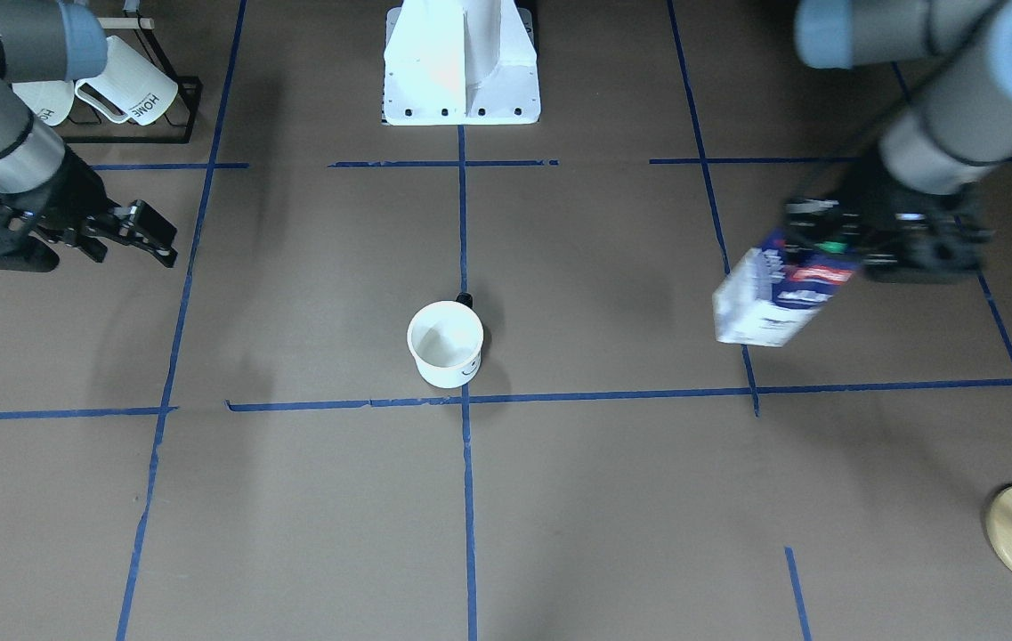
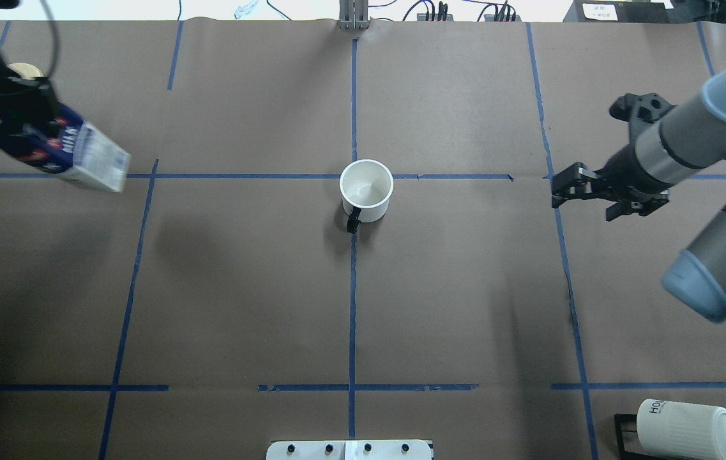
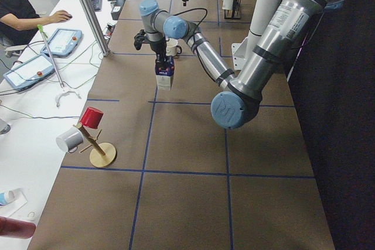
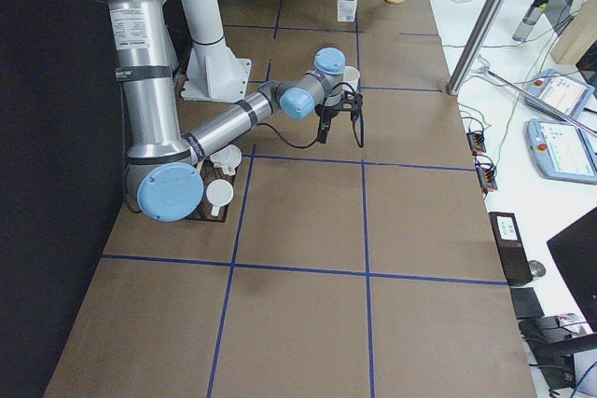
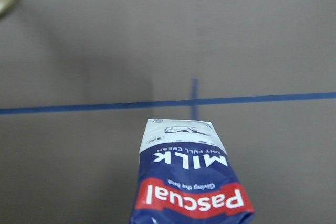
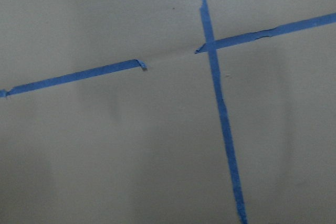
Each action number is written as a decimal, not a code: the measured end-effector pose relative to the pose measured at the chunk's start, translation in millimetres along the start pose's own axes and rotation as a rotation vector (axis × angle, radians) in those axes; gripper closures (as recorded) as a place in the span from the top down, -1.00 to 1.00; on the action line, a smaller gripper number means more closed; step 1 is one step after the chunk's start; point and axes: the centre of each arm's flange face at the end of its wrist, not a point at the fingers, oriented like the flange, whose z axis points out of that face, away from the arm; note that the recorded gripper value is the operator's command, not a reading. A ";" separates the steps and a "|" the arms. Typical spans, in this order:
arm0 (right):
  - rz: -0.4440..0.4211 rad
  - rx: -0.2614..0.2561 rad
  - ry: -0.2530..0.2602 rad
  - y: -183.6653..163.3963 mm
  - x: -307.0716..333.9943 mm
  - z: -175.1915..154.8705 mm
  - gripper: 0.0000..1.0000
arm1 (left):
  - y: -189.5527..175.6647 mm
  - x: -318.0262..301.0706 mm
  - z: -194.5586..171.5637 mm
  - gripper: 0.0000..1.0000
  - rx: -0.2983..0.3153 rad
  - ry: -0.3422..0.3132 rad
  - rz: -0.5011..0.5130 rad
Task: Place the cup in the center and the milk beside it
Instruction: 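Carry the milk carton with the left gripper beside the mug and lower it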
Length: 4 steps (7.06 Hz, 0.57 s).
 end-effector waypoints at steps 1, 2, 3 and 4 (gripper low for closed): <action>-0.016 0.003 0.018 4.4 24.1 -5.3 1.00 | -2.5 75.4 16.1 -0.96 -0.013 -0.014 -0.026; -0.026 0.006 0.034 7.2 44.7 -9.1 1.00 | -9.1 134.5 29.7 -0.96 0.001 -0.047 -0.046; -0.036 0.008 0.047 8.8 57.6 -10.2 1.00 | -16.9 172.2 37.8 -0.94 0.016 -0.057 -0.053; -0.040 0.010 0.054 9.6 63.1 -10.6 1.00 | -29.6 196.8 45.4 -0.90 0.025 -0.054 -0.054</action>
